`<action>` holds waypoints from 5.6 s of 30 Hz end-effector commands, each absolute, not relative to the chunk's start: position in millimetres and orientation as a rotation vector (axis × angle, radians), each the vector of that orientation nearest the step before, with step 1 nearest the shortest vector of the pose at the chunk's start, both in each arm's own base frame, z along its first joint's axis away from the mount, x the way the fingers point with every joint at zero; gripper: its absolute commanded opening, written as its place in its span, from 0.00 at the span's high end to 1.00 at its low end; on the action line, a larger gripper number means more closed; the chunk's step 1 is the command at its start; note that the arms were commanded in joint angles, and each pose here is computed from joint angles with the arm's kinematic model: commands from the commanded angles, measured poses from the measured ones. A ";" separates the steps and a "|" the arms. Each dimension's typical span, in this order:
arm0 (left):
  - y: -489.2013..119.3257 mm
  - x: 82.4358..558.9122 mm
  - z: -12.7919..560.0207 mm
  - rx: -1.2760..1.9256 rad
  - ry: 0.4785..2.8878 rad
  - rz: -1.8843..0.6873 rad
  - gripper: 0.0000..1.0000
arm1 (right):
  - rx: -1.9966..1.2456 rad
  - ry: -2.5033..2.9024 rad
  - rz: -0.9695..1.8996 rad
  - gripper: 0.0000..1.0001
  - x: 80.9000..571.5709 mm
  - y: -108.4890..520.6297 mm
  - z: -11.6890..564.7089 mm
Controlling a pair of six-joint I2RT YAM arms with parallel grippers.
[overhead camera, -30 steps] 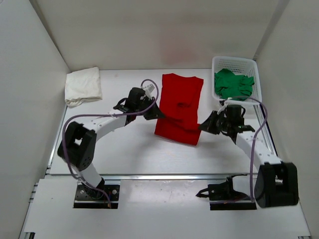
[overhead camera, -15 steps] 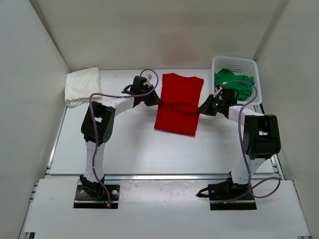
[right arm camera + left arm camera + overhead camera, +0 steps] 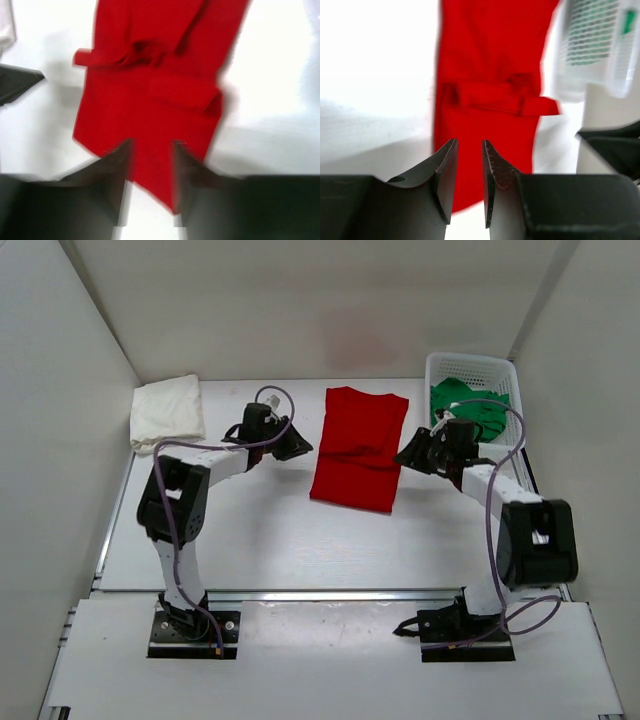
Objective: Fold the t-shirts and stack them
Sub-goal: Fold the folded rectangular tshirt in 1/3 of the way, then grab one side of the 2/3 rectangular tshirt with both arms, then fold the long partially folded tshirt into a neat square
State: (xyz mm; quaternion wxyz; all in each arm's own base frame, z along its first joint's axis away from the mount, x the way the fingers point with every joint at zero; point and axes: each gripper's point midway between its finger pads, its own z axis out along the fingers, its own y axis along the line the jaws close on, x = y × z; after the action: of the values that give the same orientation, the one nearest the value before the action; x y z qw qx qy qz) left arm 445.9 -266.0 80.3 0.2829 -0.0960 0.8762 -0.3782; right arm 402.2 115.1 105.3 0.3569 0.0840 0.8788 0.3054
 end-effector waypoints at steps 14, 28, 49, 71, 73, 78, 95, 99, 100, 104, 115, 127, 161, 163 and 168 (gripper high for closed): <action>-274.8 325.4 -4.3 -0.181 2.538 -0.991 0.75 | 0.078 2.474 0.763 1.00 299.7 170.6 12.3; -248.5 240.5 46.2 -0.038 2.439 -1.044 0.72 | -0.110 2.364 0.810 1.00 261.8 197.8 76.8; -249.6 219.4 7.0 -0.012 2.525 -1.035 0.71 | -0.205 2.412 0.644 1.00 377.9 250.1 31.4; -212.0 246.2 27.6 -0.111 2.449 -0.932 0.57 | -0.059 2.256 0.812 0.86 312.8 196.2 82.0; -214.2 248.3 25.9 -0.120 2.454 -0.927 0.55 | -0.011 2.251 0.819 0.72 295.4 184.5 76.6; -217.1 254.8 20.4 -0.120 2.456 -0.867 0.49 | 0.088 2.281 0.820 0.54 257.7 163.6 52.1; -229.1 266.1 10.7 -0.142 2.461 -0.845 0.98 | 0.097 2.364 0.953 0.95 254.8 180.7 30.4; -225.5 257.5 21.3 -0.109 2.460 -0.814 1.00 | 0.052 2.340 0.939 1.00 244.6 189.3 37.0; -223.6 251.6 19.5 -0.100 2.467 -0.822 1.00 | 0.044 2.340 0.945 1.00 239.2 192.2 37.7; -202.5 217.3 26.7 -0.038 2.502 -0.791 1.00 | 0.037 2.368 0.917 1.00 204.1 195.1 38.7; -197.1 187.9 135.9 -0.006 2.301 -0.938 1.00 | -0.031 2.247 1.004 1.00 168.2 219.3 126.7; -224.0 384.2 226.3 -0.174 2.089 -0.970 1.00 | -0.033 2.111 0.914 1.00 367.2 179.9 197.5; -238.2 363.4 16.0 -0.429 2.401 -0.997 0.71 | 0.061 2.452 0.942 1.00 365.7 207.6 19.5; -232.1 345.3 7.2 -0.435 2.426 -0.998 0.72 | 0.079 2.457 0.936 1.00 350.3 204.0 13.8; -229.6 314.2 27.3 -0.404 2.377 -1.087 0.71 | 0.032 2.418 0.960 1.00 327.0 206.4 29.3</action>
State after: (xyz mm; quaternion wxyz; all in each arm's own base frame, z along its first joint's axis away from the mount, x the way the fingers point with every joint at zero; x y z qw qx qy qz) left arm 333.6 -235.1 23.4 0.2508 -0.1491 0.8716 -0.3938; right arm 333.9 208.6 22.3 0.2465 0.0211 0.8973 0.3655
